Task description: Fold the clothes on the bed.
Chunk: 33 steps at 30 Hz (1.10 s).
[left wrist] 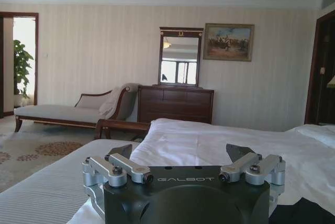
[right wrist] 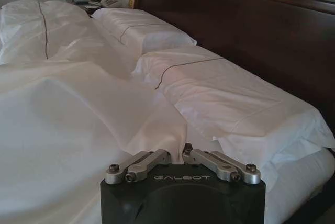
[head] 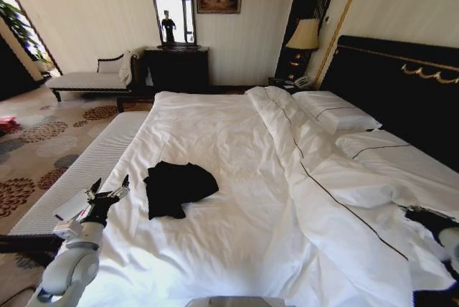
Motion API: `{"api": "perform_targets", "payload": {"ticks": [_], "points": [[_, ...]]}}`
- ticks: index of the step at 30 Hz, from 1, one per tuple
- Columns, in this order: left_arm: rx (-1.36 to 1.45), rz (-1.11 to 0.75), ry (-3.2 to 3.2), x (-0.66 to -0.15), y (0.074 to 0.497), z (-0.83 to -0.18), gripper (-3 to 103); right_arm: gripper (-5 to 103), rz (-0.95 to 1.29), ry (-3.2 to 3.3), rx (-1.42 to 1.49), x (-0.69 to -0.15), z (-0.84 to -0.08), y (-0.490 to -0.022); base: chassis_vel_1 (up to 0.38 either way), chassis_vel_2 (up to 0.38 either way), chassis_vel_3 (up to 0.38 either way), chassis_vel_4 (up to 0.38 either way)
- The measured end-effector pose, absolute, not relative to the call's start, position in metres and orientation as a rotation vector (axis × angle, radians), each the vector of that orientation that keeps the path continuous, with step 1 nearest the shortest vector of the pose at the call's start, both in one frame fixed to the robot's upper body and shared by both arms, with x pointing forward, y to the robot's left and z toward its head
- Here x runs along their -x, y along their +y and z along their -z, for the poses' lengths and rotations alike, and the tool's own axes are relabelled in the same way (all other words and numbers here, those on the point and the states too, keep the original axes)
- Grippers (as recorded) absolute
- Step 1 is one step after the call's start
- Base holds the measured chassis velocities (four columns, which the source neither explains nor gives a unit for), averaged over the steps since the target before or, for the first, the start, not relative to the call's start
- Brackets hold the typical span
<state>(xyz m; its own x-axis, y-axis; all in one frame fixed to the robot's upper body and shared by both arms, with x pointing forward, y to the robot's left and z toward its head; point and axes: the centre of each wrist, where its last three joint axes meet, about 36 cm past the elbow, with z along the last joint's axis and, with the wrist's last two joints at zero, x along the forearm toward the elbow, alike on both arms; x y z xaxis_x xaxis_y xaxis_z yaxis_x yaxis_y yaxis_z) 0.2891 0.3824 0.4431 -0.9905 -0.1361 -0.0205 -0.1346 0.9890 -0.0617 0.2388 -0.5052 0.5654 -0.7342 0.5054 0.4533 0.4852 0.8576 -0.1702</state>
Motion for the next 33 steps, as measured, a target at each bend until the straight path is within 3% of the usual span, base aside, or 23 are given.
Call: {"api": "perform_targets", "payload": {"ticks": [10,18,33], "points": [[0.225,0.091,3.110,-0.286,0.383,-0.441,100,2,-0.089,-2.484,0.908,-0.210,-0.529,-0.532,0.000,0.000,0.000,0.000],[0.225,0.090,3.117,-0.286,0.379,-0.436,100,2,-0.158,-2.364,1.030,-0.156,-0.464,-0.544,0.000,0.000,0.000,0.000],[0.231,0.086,3.123,-0.281,0.377,-0.435,100,2,-0.238,-2.240,1.112,-0.120,-0.417,-0.555,0.000,0.000,0.000,0.000]]}}
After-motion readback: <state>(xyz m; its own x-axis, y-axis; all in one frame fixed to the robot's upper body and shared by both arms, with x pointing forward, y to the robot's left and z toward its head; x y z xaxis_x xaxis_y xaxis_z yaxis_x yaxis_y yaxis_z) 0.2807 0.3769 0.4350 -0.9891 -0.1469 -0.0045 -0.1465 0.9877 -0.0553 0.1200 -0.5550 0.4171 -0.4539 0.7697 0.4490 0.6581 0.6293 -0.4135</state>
